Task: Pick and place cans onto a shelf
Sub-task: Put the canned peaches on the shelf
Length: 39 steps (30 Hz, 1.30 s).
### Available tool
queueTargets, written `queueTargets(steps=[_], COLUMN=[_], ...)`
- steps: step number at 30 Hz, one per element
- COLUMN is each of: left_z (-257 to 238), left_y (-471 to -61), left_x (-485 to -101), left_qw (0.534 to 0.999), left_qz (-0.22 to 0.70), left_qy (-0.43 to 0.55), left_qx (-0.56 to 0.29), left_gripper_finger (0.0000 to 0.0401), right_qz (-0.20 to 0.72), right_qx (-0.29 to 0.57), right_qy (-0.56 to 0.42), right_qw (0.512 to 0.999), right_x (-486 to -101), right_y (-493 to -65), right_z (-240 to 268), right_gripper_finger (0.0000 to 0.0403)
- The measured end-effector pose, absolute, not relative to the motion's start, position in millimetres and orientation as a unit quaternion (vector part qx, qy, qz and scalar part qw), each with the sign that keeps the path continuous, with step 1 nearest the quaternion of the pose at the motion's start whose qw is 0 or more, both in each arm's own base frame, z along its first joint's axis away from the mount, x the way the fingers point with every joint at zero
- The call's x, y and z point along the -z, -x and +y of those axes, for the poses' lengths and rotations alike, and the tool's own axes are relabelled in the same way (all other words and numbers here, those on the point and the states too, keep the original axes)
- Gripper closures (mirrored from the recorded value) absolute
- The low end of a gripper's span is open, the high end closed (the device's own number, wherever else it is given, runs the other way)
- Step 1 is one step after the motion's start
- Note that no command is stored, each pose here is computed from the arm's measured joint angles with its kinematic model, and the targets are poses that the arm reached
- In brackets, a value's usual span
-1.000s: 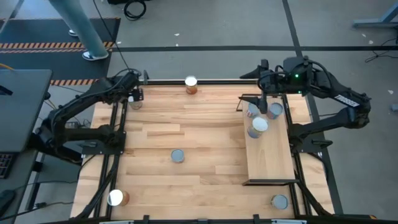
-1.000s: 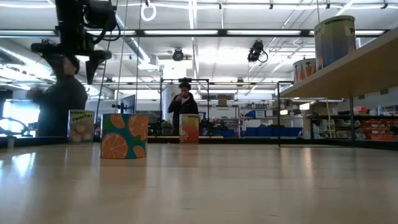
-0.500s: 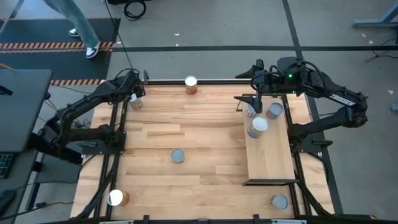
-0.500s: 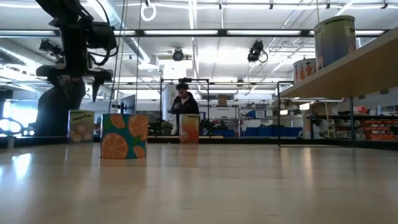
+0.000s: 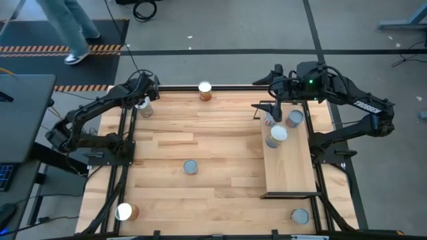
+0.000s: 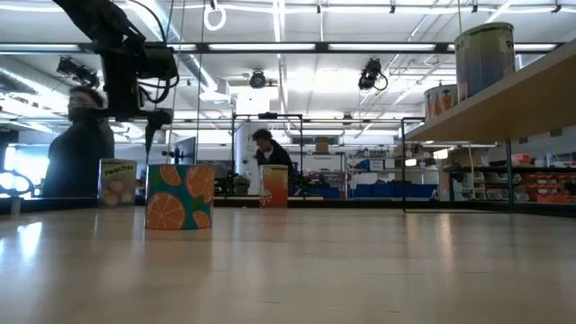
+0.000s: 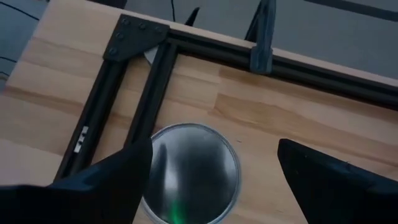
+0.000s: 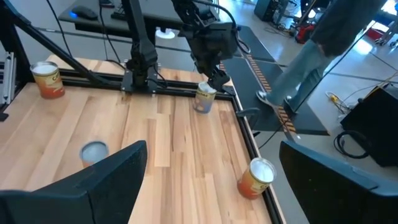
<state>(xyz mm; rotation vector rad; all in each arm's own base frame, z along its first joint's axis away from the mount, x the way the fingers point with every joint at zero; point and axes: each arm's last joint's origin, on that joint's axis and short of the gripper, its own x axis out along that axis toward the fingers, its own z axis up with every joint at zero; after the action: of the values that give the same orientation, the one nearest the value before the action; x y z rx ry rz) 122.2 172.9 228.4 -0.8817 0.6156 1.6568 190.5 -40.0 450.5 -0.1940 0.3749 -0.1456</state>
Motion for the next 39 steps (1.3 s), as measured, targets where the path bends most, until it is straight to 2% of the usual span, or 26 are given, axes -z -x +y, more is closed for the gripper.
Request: queueTargets(steps=[5,10,15,23,30,36,39], left_z=[172.5,172.5,172.2,165.3,166.0,172.9,171.6], left_y=[-121.2,-119.4,-119.5,-113.9,-110.7,-93.1,-92.3], left_x=[-229.9,-231.1,-238.1,-244.7,-245.6,-243.1,-242.7], left_qw=[0.550,0.543,0.569,0.578,0.574,0.530,0.524], left_qz=[0.257,0.243,0.232,0.239,0.231,0.224,0.234], left_qy=[0.362,0.372,0.363,0.355,0.372,0.402,0.389], left_qx=[-0.708,-0.713,-0.700,-0.695,-0.692,-0.712,-0.720], left_gripper_finger=[0.0061,0.0056,0.0056,0.0107,0.0074,0.0052,0.0051], right_qz=[0.189,0.189,0.189,0.189,0.189,0.201,0.201], right_qx=[0.075,0.081,0.087,0.099,0.100,0.097,0.096], right_qy=[0.095,0.090,0.088,0.065,0.059,0.055,0.055], right_qw=[0.975,0.974,0.974,0.975,0.975,0.973,0.973], right_x=[-450.0,-450.0,-450.0,-449.9,-449.8,-447.4,-447.3], right_y=[-190.2,-189.8,-189.3,-188.5,-188.5,-187.7,-187.8], right_z=[-41.0,-43.0,-44.9,-47.9,-47.9,-47.4,-47.2], right_gripper_finger=[0.0029,0.0029,0.0029,0.0029,0.0029,0.0029,0.0029])
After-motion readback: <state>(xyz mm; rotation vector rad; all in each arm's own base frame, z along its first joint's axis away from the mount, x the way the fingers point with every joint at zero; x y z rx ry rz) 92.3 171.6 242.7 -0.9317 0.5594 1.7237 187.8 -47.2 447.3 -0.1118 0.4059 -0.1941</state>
